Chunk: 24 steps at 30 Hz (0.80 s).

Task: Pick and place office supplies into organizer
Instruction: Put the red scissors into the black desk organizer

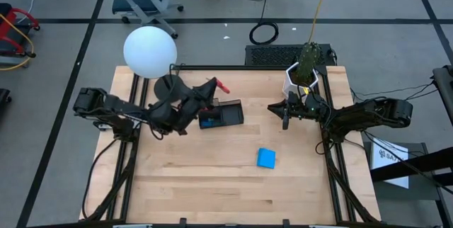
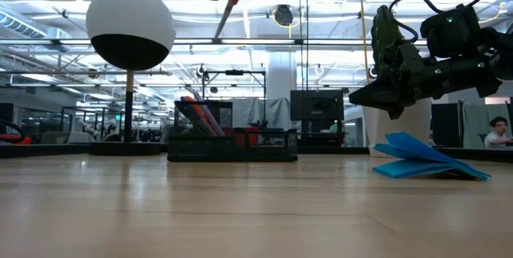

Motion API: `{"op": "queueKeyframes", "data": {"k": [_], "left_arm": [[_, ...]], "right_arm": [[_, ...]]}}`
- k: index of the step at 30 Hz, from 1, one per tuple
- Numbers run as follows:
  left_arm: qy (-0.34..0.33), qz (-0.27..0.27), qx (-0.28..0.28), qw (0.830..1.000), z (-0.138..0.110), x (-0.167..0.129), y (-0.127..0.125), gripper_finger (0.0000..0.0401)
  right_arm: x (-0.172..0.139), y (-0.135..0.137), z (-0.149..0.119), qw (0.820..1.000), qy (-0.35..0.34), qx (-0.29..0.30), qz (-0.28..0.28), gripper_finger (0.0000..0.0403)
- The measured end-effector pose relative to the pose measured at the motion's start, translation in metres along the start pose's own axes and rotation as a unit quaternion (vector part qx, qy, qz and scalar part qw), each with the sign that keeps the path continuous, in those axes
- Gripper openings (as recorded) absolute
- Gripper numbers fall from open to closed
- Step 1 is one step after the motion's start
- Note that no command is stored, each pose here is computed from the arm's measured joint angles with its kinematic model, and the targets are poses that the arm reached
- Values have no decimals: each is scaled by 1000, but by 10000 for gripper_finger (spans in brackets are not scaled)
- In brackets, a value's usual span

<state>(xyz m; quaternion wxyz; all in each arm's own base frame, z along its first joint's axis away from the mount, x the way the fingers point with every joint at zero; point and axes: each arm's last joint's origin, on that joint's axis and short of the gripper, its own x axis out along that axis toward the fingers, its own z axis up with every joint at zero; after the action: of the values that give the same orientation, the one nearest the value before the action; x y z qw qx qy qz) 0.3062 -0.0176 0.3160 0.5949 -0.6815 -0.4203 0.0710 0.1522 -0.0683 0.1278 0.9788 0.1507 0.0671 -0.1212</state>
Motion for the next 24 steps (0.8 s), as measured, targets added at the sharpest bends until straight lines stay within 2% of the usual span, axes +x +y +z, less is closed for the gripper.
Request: {"op": "queueKeyframes", "data": {"k": [14, 24], "left_arm": [[-19, -10, -38, 999, 13, -23, 23, 10], [-31, 29, -85, 996, 5, -33, 66, 10]], "right_arm": [[0, 0, 0, 1000, 0, 0, 0, 47], [0, 0, 0, 1000, 0, 0, 0, 47]]}}
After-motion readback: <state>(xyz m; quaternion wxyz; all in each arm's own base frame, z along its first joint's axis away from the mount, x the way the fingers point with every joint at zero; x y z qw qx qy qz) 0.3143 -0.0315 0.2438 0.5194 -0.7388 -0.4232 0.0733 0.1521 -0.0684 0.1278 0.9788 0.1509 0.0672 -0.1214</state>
